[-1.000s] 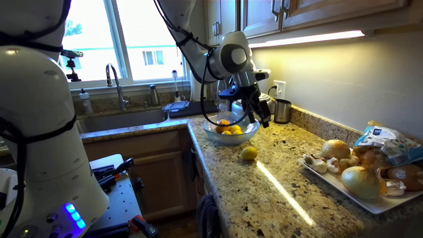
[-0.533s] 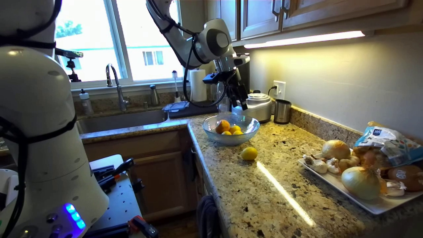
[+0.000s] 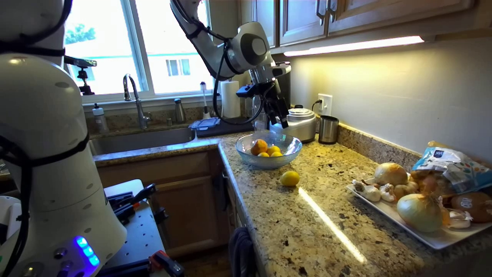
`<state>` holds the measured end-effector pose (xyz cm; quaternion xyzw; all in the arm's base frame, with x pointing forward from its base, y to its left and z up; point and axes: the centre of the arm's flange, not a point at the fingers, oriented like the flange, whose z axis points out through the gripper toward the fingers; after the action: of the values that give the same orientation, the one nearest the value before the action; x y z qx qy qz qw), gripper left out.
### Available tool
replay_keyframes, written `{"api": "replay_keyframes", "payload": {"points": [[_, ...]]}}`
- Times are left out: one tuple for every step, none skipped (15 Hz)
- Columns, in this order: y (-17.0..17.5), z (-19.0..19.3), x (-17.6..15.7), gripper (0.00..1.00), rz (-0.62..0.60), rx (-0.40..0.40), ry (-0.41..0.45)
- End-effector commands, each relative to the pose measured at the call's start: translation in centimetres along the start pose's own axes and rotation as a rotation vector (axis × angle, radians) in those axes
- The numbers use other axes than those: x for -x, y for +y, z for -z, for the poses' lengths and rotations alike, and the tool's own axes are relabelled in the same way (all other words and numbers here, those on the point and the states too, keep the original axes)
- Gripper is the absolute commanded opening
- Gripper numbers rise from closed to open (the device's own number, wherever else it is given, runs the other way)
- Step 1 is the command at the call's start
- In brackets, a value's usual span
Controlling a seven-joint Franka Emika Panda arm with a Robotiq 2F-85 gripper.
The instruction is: Remove the lemons from the bowl
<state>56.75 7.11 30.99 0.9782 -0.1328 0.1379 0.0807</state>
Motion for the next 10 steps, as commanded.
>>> {"api": "replay_keyframes", "payload": {"points": [[0.0, 0.0, 0.0, 1.00, 0.000, 0.000, 0.000], [-0.6, -0.1, -0.1, 1.00, -0.016, -0.007, -0.011], [-1.1, -0.2, -0.2, 1.00, -0.016, -0.019, -0.009], [-1.9, -0.5, -0.3, 1.00, 0.008, -0.041, 0.000], [-2.5, -0.7, -0.3, 1.00, 0.026, -0.048, 0.008], [-3.2, -1.0, -0.3, 1.00, 0.046, -0.053, 0.007], [-3.8, -1.3, -0.3, 1.00, 0.065, -0.067, 0.002], [-4.4, -1.8, -0.3, 1.00, 0.083, -0.081, -0.007], [-5.0, -2.3, -0.4, 1.00, 0.095, -0.093, -0.013], [-5.6, -3.1, -0.4, 1.00, 0.126, -0.113, -0.024]]}}
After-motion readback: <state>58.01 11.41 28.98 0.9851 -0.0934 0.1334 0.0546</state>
